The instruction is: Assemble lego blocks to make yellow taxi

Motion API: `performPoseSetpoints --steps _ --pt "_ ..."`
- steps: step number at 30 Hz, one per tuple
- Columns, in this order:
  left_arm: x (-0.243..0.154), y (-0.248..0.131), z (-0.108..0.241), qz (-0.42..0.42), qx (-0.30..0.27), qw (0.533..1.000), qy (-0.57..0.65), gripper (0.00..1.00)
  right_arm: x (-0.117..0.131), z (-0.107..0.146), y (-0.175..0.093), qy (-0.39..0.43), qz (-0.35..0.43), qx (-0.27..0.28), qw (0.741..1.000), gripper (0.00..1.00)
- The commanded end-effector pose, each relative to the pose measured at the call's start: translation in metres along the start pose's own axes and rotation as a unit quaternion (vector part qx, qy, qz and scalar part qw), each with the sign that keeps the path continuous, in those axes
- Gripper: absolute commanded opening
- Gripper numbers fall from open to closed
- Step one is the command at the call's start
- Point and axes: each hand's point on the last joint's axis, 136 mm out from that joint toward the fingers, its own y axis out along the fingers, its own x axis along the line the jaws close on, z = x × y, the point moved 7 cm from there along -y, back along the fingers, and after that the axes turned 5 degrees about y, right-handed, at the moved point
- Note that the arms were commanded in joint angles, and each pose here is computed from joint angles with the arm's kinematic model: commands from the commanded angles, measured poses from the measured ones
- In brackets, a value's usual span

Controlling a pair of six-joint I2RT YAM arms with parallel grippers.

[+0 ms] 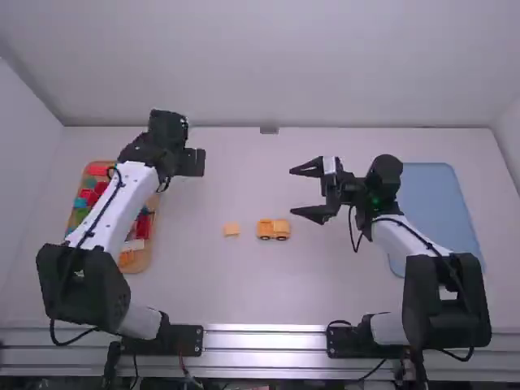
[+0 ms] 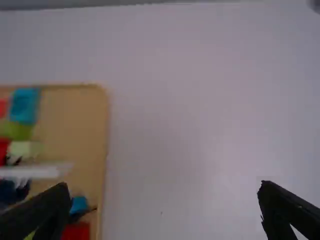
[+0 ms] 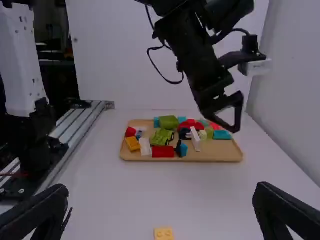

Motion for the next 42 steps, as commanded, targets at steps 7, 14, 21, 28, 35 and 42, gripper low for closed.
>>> performPoseSetpoints --steps 7,14,21,28,35,42 --pt "-0.041 -0.031 0.042 0.398 -0.247 0.800 0.375 0.99 -0.006 -0.010 0.009 -0.015 0.024 -0.004 1.000 0.99" --pt "-0.052 0.008 0.079 0.363 -0.302 0.746 0.470 0.99 -0.008 -0.011 0.020 -0.014 0.039 -0.006 0.999 0.99" --pt "-0.071 0.031 0.125 0.397 -0.314 0.748 0.429 0.99 -0.008 -0.010 0.018 -0.013 0.040 -0.006 0.999 0.99" --pt "-0.074 0.061 0.145 0.406 -0.304 0.776 0.376 0.99 -0.007 -0.010 0.021 -0.012 0.036 -0.005 0.999 0.99" --pt "-0.078 0.102 0.155 0.426 -0.308 0.780 0.338 0.99 -0.007 -0.005 0.021 -0.010 0.036 0.000 0.999 0.98" --pt "-0.090 0.127 0.167 0.446 -0.294 0.775 0.338 0.99 -0.007 -0.002 0.021 -0.008 0.037 0.003 0.999 0.99"
